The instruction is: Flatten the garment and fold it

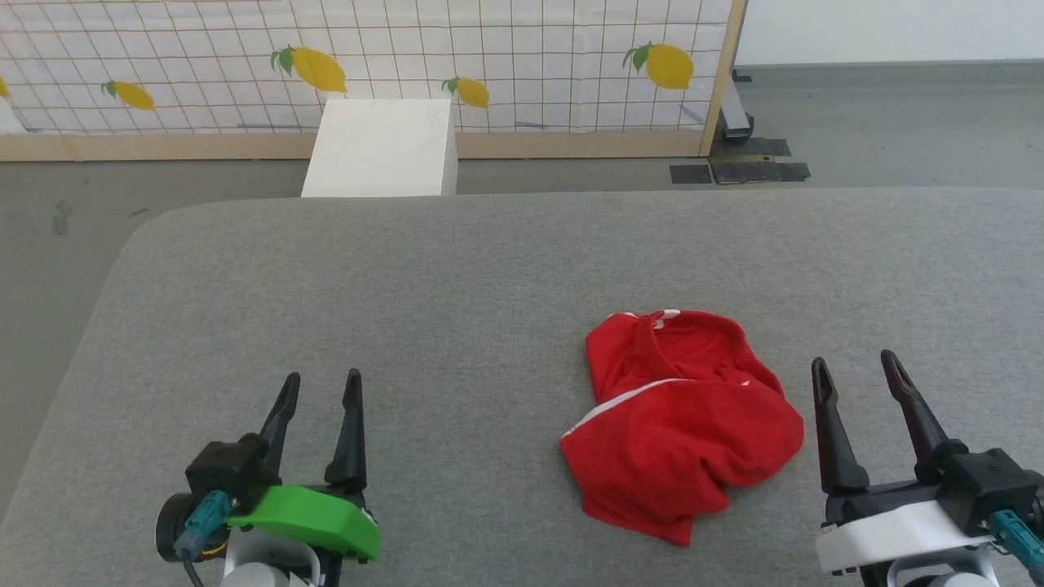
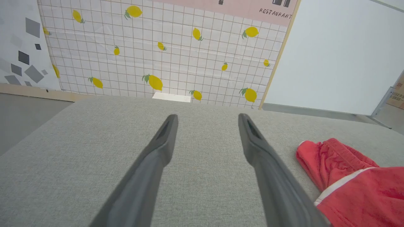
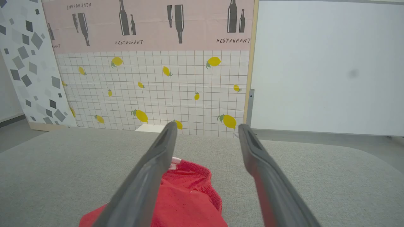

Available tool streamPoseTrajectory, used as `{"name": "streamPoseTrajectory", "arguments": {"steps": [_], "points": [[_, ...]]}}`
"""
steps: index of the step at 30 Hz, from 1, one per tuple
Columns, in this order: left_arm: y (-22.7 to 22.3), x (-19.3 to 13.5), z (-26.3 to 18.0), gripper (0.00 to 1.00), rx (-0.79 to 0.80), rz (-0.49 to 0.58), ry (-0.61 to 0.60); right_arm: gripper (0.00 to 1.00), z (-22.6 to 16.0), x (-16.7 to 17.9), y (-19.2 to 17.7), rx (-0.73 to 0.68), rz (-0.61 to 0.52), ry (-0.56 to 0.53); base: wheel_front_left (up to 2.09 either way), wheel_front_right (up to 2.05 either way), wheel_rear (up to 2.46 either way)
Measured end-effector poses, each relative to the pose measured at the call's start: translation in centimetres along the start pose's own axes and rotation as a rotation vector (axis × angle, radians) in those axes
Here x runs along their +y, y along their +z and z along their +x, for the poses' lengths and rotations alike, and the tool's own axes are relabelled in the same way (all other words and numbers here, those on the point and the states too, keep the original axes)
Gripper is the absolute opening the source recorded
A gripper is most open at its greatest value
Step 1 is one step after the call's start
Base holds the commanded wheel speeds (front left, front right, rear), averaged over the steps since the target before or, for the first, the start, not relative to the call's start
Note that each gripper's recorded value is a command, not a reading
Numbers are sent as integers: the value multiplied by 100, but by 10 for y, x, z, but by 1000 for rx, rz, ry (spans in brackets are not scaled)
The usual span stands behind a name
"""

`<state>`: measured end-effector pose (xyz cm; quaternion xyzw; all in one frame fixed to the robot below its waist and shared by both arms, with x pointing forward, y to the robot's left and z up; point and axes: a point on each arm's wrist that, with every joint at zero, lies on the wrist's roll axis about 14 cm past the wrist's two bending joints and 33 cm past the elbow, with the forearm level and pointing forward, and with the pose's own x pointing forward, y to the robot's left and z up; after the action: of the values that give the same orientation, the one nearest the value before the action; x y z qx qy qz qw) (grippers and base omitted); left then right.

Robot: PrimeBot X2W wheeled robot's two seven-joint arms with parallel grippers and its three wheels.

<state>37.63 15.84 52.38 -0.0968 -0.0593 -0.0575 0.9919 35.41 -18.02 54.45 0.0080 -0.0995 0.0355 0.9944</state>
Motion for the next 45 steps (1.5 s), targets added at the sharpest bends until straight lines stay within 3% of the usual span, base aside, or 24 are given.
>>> {"name": "streamPoseTrajectory", "arguments": {"steps": [29, 34, 39, 45], "points": [[-10, -4, 3, 100, 17, -36, -4, 100, -1, -1, -10, 29, 12, -6, 0, 0, 0], [-9, -51, 34, 100, 30, -49, -153, 100, 0, -3, -14, 41, 15, -14, 0, 0, 0], [3, -126, 83, 100, 64, -68, -379, 100, -1, -12, -17, 53, 14, -44, 0, 0, 0], [-29, -189, 104, 100, 271, -52, -552, 100, -5, -26, -20, 65, 22, -93, 0, 0, 0]]}}
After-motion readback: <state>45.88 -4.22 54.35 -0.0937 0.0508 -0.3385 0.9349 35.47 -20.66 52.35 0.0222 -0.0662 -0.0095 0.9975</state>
